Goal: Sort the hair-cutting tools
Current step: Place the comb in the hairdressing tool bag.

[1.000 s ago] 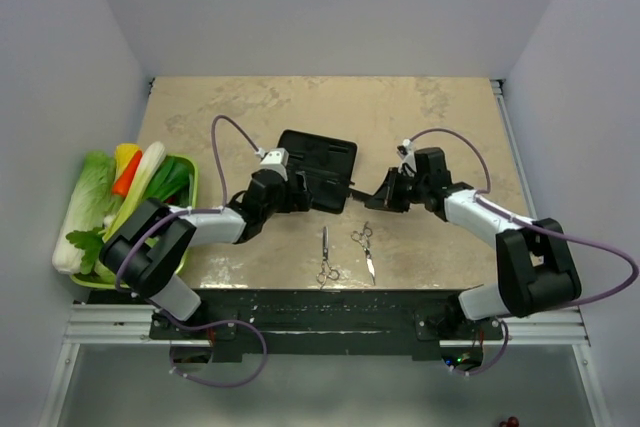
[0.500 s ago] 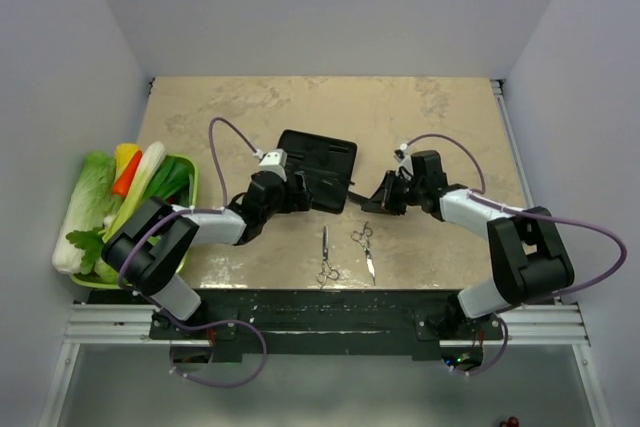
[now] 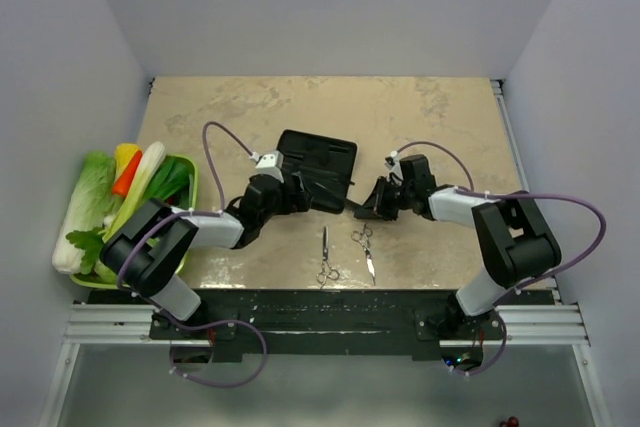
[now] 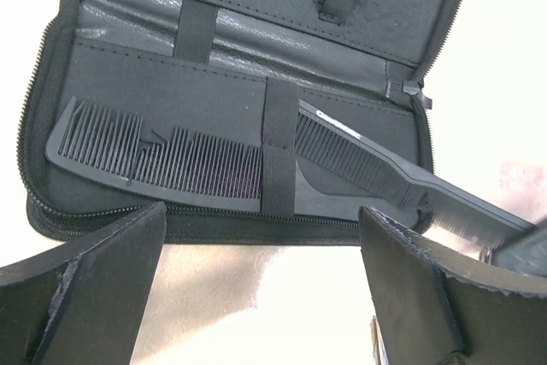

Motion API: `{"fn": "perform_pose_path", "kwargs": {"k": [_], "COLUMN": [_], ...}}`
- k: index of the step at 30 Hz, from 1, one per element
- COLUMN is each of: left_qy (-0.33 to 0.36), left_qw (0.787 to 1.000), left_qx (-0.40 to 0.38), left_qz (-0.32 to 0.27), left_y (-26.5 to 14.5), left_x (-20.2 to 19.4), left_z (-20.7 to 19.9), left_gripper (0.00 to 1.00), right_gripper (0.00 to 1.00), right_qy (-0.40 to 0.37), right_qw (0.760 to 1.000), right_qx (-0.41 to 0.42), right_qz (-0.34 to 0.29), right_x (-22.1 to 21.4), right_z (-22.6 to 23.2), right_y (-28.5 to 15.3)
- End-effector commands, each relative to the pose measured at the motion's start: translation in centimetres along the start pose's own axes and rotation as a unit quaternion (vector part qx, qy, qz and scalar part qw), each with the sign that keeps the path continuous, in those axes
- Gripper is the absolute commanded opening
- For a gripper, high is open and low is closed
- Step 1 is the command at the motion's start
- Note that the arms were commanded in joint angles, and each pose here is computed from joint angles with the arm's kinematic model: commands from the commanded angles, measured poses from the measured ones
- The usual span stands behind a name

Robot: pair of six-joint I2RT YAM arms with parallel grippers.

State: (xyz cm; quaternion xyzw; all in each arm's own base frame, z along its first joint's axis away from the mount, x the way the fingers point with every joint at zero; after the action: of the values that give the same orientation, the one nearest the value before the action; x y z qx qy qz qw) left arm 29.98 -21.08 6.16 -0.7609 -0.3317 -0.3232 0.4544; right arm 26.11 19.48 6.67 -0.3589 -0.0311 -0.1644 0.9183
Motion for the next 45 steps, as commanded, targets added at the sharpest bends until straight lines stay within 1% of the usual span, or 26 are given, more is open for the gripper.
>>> {"fn": "perform_pose_path", "kwargs": {"k": [1, 6, 10, 12, 13, 16, 19, 20, 24, 30, 32, 37, 40, 45], "left_qy": [-0.009, -0.011, -0.01, -0.009, -0.008, -0.006, -0.007, -0.007, -0.008, -0.005, -0.005, -0.008, -0.007, -0.006], "left_qw": [1.0, 1.0, 0.999, 0.999, 0.999, 0.999, 0.999, 0.999, 0.999, 0.999, 0.999, 0.999, 0.999, 1.0], "left_qx": [0.002, 0.003, 0.001, 0.001, 0.002, 0.001, -0.001, -0.002, -0.004, -0.002, -0.002, -0.006, -0.008, -0.007], "left_qz": [0.027, 0.029, 0.034, 0.037, 0.04, 0.04, 0.038, 0.04, 0.034, 0.035, 0.035, 0.031, 0.031, 0.03], "left_y": [-0.9, -1.4, -1.6, -1.6, -1.7, -1.7, -1.7, -1.8, -1.9, -2.1, -2.1, -2.2, -2.2, -2.3], "left_x": [-1.6, -1.9, -2.3, -2.5, -2.7, -2.8, -2.7, -2.8, -2.5, -2.7, -2.7, -2.5, -2.4, -2.4], "left_z": [0.6, 0.9, 1.0, 1.1, 1.2, 1.2, 1.2, 1.1, 1.1, 1.3, 1.2, 1.1, 1.0, 1.1], "left_gripper": [0.99, 0.99, 0.98, 0.98, 0.98, 0.98, 0.98, 0.98, 0.98, 0.98, 0.98, 0.98, 0.98, 0.98], "right_gripper": [0.0, 0.0, 0.0, 0.0, 0.0, 0.0, 0.0, 0.0, 0.0, 0.0, 0.0, 0.0, 0.0, 0.0], "right_qy": [-0.002, -0.012, -0.037, -0.044, -0.055, -0.067, -0.072, -0.078, -0.062, -0.072, -0.086, -0.101, -0.1, -0.095], "right_qw": [1.0, 0.999, 0.996, 0.995, 0.994, 0.989, 0.985, 0.984, 0.982, 0.982, 0.984, 0.984, 0.983, 0.982], "right_qx": [0.008, 0.019, 0.037, 0.039, 0.047, 0.078, 0.085, 0.083, 0.067, 0.044, 0.027, 0.019, 0.025, 0.018], "right_qz": [0.021, 0.05, 0.067, 0.08, 0.076, 0.104, 0.131, 0.136, 0.165, 0.171, 0.157, 0.144, 0.149, 0.16], "right_x": [0.5, 1.7, 3.8, 4.1, 4.8, 5.0, 4.6, 4.5, 3.4, 3.1, 3.7, 4.8, 5.2, 5.3], "right_z": [0.9, 1.4, 2.6, 2.8, 3.5, 4.4, 4.1, 3.9, 2.3, 2.3, 2.9, 4.0, 4.3, 3.6], "right_y": [0.7, 1.9, 3.4, 3.6, 3.7, 4.4, 5.5, 5.7, 7.2, 8.5, 8.7, 8.3, 8.8, 10.2]}}
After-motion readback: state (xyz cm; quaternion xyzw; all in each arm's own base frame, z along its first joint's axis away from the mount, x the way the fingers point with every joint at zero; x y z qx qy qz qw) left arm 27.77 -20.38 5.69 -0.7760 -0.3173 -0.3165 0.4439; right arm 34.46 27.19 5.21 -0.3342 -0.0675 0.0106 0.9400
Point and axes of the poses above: each gripper's point midway between its finger pads, its own y axis out along the fingers, its own z axis along the line the jaws close on, x = y × z, the point moved 4 cm from there along -y, back along the fingers, and after that the axes turned 3 degrees about y, right-handed, at the moved point
